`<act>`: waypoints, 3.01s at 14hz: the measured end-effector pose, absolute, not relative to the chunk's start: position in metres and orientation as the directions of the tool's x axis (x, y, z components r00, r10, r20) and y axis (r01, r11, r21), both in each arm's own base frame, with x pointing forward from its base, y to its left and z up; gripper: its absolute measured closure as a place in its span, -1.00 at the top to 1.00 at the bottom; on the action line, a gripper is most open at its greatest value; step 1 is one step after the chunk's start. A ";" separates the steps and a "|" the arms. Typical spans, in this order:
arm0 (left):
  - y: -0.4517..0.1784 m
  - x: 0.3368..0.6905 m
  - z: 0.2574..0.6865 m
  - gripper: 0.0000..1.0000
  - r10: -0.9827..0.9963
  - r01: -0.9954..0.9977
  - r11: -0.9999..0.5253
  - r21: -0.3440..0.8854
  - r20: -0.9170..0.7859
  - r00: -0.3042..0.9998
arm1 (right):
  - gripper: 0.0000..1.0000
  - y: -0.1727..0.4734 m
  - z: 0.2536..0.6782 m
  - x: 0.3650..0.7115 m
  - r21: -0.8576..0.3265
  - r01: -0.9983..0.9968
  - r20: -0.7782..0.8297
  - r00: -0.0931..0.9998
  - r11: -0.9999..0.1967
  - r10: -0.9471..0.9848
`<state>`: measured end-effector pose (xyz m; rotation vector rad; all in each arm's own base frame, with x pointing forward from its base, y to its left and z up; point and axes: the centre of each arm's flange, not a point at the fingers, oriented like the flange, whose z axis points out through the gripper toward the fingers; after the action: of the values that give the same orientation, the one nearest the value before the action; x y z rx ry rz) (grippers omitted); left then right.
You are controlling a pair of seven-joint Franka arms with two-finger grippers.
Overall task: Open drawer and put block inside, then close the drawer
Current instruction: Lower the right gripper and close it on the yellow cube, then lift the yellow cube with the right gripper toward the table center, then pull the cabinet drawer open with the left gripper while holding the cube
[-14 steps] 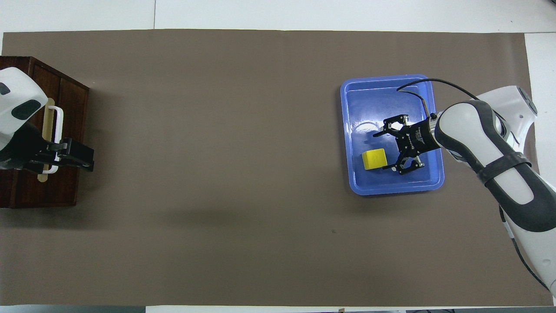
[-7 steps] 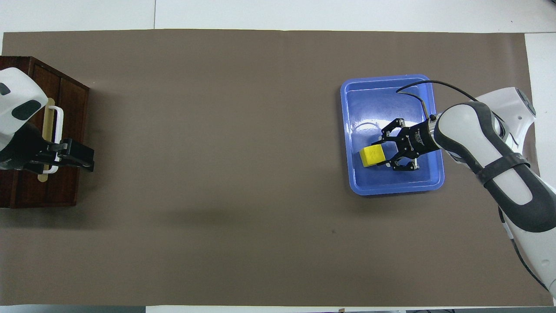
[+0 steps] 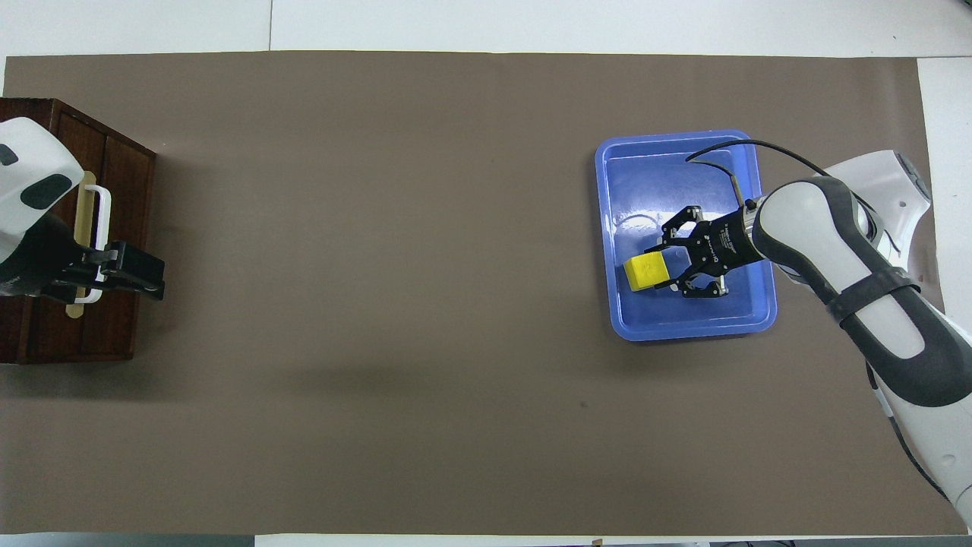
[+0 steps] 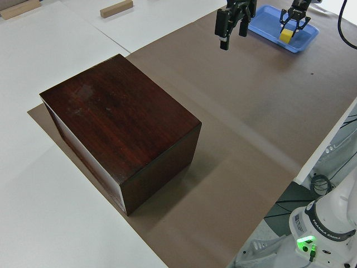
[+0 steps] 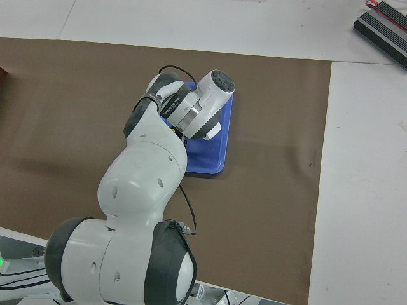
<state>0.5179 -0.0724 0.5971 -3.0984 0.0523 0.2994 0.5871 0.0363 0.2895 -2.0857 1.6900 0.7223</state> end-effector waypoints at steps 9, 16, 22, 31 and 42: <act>-0.072 0.518 0.597 1.00 -0.031 -0.036 -0.999 -0.025 -0.192 0.981 | 0.10 0.136 0.413 0.629 -0.046 -0.981 -0.581 0.178 -0.186 -0.794; -0.072 0.518 0.597 1.00 -0.031 -0.036 -0.999 -0.025 -0.192 0.981 | 0.10 0.270 0.474 0.611 -0.016 -0.996 -0.593 0.084 -0.092 -0.801; -0.072 0.518 0.597 1.00 -0.031 -0.036 -0.999 -0.025 -0.192 0.981 | 0.10 0.353 0.485 0.582 -0.039 -0.999 -0.607 0.048 -0.030 -0.793; -0.084 0.513 0.603 1.00 -0.053 -0.059 -0.998 -0.026 -0.180 0.982 | 0.10 0.371 0.484 0.571 0.008 -1.000 -0.608 -0.002 -0.003 -0.794; -0.127 0.530 0.573 1.00 0.567 0.566 -0.824 -0.026 -0.044 0.823 | 0.10 0.378 0.484 0.566 0.022 -1.000 -0.606 -0.004 -0.012 -0.795</act>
<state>0.5305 -0.1267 0.5727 -2.9879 -0.9285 0.0777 0.5655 0.3782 0.4839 -1.8588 1.8511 0.6506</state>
